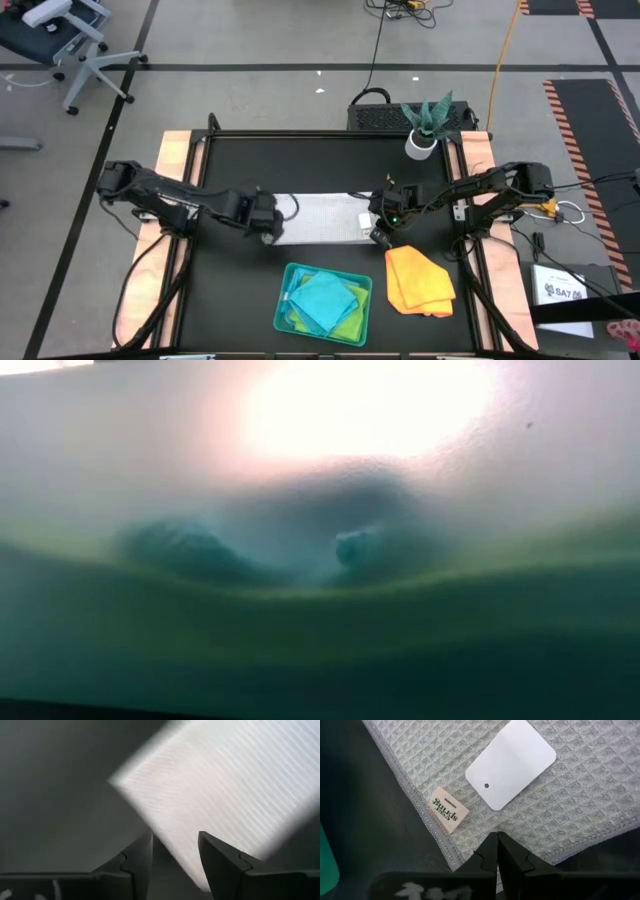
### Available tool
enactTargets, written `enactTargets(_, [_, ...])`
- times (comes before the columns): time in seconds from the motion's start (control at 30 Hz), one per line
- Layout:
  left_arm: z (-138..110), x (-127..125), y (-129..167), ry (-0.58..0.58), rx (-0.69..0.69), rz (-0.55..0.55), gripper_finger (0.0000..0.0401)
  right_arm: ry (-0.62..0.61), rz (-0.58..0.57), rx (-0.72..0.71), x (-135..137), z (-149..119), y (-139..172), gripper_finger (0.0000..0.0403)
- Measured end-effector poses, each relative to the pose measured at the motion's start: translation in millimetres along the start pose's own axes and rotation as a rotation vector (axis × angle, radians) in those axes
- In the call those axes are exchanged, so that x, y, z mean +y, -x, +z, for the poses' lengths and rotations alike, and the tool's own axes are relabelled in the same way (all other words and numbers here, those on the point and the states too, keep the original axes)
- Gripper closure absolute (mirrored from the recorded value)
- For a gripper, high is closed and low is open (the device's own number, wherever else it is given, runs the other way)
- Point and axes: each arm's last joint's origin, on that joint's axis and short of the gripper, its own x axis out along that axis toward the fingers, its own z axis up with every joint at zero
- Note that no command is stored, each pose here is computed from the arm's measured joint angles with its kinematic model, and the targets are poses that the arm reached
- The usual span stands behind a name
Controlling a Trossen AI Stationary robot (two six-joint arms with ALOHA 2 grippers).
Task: Fold microfiber towels
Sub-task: Fold the gray microfiber cloth
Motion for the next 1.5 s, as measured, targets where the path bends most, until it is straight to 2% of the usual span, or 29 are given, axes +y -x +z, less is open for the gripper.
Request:
enactTargets(0.1, [11,14,-4,0.154,-0.019,0.066,0.024,-0.028,0.007,-0.011,1,1,1,0.0403])
enactTargets(0.17, [18,21,-10,0.204,-0.002,0.075,0.024,-0.048,0.008,-0.013,1,1,1,0.0403])
enactTargets(0.4, [32,43,-37,0.178,0.147,0.008,0.024,-0.1,0.063,-0.048,2,2,15,0.0403])
enactTargets(0.6, [43,60,-48,0.183,0.14,0.012,0.024,-0.106,0.089,-0.149,-5,10,36,0.0396])
enactTargets(0.77, [56,66,-52,0.154,0.122,-0.07,0.024,-0.199,0.041,-0.237,-26,22,47,0.0365])
enactTargets(0.9, [61,71,-54,0.136,0.109,-0.09,0.024,-0.26,0.01,-0.255,-41,28,48,0.0336])
enactTargets(1.1, [63,79,-58,0.108,0.124,-0.098,0.024,-0.31,-0.022,-0.274,-58,33,52,0.031])
enactTargets(1.33, [44,88,-78,0.134,0.196,-0.124,0.024,-0.34,-0.033,-0.286,-67,35,54,0.0303])
enactTargets(1.5, [32,90,-87,0.14,0.215,-0.118,0.024,-0.35,0.032,-0.254,-64,34,54,0.0303])
